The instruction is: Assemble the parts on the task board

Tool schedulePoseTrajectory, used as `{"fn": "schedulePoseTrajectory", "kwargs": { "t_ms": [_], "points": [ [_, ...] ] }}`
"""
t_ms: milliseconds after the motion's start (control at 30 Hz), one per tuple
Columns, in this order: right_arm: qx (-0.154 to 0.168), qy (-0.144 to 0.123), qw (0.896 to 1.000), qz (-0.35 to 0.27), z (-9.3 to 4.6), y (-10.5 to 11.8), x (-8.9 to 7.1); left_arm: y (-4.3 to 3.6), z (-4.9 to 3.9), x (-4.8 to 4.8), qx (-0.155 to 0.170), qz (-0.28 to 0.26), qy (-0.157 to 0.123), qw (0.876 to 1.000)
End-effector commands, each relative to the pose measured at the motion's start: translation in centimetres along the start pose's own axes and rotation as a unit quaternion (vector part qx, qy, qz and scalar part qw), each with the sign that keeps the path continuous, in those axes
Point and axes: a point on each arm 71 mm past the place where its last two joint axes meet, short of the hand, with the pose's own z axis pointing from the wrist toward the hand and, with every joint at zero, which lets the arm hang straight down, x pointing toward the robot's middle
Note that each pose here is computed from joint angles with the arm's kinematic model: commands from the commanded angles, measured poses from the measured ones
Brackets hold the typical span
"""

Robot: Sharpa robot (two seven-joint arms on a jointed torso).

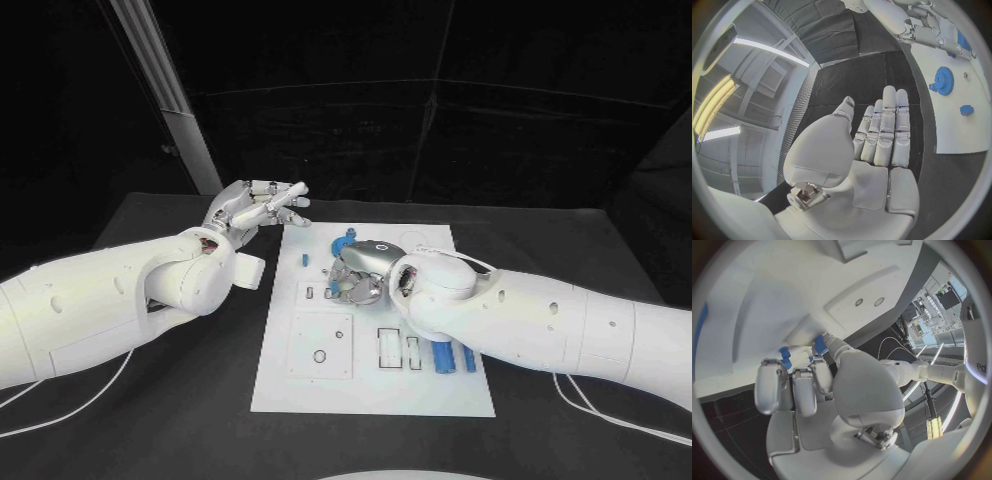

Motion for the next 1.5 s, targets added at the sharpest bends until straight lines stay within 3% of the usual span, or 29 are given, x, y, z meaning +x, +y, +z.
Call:
{"fn": "schedulePoseTrajectory", "kwargs": {
  "t_ms": [33,667,1200,1500],
  "points": [
    [0.005,0.024,1.000,-0.018,-0.2,-0.2,0.4,-0.15,0.04,0.18,0.005,-0.004,0.007,1.000],
    [0.016,0.034,0.999,-0.026,-0.9,-0.8,0.6,-0.10,0.08,0.15,0.003,-0.004,0.009,1.000],
    [0.024,-0.005,1.000,-0.016,-0.8,-0.6,0.0,-0.04,0.14,0.21,0.000,-0.006,0.011,1.000],
    [-0.011,-0.074,0.997,0.001,-1.6,0.4,-0.9,0.01,0.18,0.22,-0.001,-0.007,0.014,1.000]
  ]
}}
